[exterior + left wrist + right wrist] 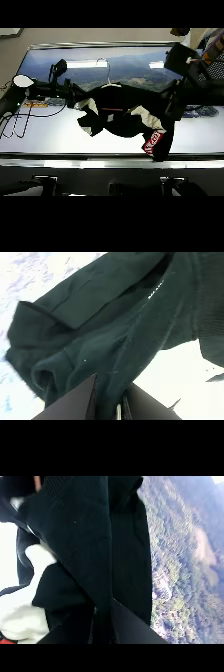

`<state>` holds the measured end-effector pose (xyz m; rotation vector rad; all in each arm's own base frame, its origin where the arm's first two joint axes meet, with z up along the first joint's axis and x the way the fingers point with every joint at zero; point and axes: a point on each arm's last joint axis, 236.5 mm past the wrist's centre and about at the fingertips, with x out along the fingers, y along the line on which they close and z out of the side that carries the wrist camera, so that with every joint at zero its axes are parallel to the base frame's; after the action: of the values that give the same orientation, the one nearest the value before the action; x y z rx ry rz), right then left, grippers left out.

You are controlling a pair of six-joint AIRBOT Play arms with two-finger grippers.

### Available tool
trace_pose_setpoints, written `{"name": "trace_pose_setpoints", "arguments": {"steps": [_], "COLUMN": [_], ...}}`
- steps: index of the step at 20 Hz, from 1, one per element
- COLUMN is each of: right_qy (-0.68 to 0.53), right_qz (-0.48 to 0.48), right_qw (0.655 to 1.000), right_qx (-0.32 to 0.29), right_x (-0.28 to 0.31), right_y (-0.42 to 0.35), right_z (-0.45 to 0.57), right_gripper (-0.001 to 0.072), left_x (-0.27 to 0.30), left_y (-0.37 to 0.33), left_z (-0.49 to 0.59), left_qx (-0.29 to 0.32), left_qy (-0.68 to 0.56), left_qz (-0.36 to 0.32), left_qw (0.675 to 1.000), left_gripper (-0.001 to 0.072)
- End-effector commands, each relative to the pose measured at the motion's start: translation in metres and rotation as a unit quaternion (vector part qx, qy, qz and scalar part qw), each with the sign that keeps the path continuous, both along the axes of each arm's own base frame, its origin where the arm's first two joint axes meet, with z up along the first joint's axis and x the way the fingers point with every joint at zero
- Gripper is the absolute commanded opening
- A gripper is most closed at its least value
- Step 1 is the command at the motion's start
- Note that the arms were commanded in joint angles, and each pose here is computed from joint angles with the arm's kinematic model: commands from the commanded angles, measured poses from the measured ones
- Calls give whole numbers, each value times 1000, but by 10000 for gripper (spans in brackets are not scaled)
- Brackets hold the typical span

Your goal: Fold the clothes and pants, and hang the long-sleeved shirts on hangers.

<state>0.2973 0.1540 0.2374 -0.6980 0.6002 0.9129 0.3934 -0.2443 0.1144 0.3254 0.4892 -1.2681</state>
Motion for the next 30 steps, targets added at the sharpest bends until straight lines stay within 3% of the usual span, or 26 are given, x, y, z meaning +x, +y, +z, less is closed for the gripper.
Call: {"name": "trace_pose_setpoints", "arguments": {"steps": [1,8,9,11,13,16,18,20,23,24,26,28,30], "right_qy": [23,12,8,-8,-30,-53,-66,-74,-72,-68,-41,26,51], "right_qz": [-2,5,-2,-38,-54,-76,-119,-189,-271,-294,-322,-270,-157], "right_qw": [1000,1000,1000,999,998,996,990,978,960,953,943,956,983], "right_qx": [-1,-5,-3,16,18,-8,-23,-40,-25,-2,68,113,83], "right_x": [19,58,62,74,80,77,75,73,77,83,94,88,83], "right_y": [5,12,12,8,4,-14,-35,-66,-109,-124,-144,-137,-119], "right_z": [-19,-40,-39,-30,-21,-11,-1,7,13,14,12,-10,-35], "right_gripper": [44,51,117,319,338,292,318,432,511,522,655,662,661], "left_x": [5,16,16,17,16,15,15,17,18,18,15,12,11], "left_y": [15,28,28,29,29,29,29,31,30,30,28,23,18], "left_z": [6,31,35,41,43,45,45,44,45,44,36,35,35], "left_qx": [47,65,64,63,62,62,62,66,74,84,111,116,114], "left_qy": [-26,-79,-84,-95,-97,-99,-100,-103,-123,-134,-144,-147,-149], "left_qz": [13,55,57,62,62,62,62,65,55,48,35,26,23], "left_qw": [998,993,993,992,991,991,991,990,988,986,983,982,982], "left_gripper": [37,36,36,36,36,36,36,36,35,35,35,36,36]}}
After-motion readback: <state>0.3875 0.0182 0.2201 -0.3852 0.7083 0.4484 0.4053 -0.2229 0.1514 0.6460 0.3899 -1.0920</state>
